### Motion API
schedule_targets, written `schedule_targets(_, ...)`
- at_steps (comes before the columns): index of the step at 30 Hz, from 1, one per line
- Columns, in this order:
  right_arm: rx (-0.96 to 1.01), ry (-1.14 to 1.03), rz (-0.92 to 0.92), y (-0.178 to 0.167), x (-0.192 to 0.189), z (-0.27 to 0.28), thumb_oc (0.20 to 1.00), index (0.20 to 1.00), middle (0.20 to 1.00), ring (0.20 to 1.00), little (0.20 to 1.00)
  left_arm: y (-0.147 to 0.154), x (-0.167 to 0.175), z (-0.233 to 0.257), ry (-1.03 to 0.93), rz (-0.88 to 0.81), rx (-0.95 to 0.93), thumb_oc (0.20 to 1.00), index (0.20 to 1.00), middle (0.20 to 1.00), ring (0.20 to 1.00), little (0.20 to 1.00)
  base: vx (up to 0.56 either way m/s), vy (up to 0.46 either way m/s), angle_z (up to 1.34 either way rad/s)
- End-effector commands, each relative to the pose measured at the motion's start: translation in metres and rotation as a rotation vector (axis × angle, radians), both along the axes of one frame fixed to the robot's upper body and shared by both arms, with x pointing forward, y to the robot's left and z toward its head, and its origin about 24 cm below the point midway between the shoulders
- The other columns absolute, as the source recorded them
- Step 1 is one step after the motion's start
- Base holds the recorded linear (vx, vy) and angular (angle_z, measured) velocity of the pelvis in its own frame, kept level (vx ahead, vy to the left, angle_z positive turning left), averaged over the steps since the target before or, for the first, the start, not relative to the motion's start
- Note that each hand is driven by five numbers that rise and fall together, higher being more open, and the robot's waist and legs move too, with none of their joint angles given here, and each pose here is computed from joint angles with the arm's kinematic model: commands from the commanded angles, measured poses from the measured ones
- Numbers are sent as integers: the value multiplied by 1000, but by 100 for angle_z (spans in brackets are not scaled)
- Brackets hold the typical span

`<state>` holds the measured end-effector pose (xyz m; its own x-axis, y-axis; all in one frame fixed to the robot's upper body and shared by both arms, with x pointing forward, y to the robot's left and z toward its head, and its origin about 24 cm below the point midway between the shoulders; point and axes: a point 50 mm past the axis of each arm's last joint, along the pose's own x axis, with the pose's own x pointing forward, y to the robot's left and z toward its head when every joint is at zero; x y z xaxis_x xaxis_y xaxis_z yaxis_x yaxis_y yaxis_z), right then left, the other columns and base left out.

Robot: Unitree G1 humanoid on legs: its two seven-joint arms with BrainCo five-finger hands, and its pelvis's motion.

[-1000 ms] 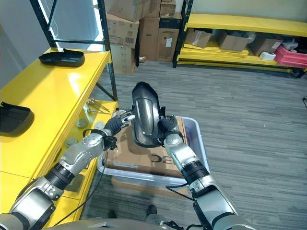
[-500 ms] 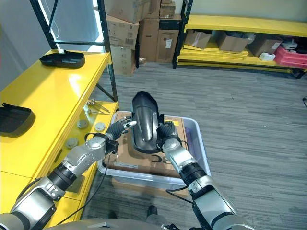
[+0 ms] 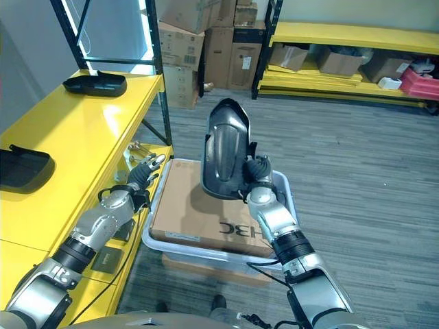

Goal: Move parts from the plastic box to the shelf.

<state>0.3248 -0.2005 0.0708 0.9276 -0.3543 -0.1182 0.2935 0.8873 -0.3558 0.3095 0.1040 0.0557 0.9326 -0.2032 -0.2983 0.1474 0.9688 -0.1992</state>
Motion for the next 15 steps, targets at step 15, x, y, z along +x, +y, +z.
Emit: schedule_targets(15, 42, -332, 191, 44, 19, 71, 200, 200, 200, 200, 200, -53, 3, 9, -19, -181, -114, 1000, 1000, 1000, 1000, 1000, 0, 0, 0)
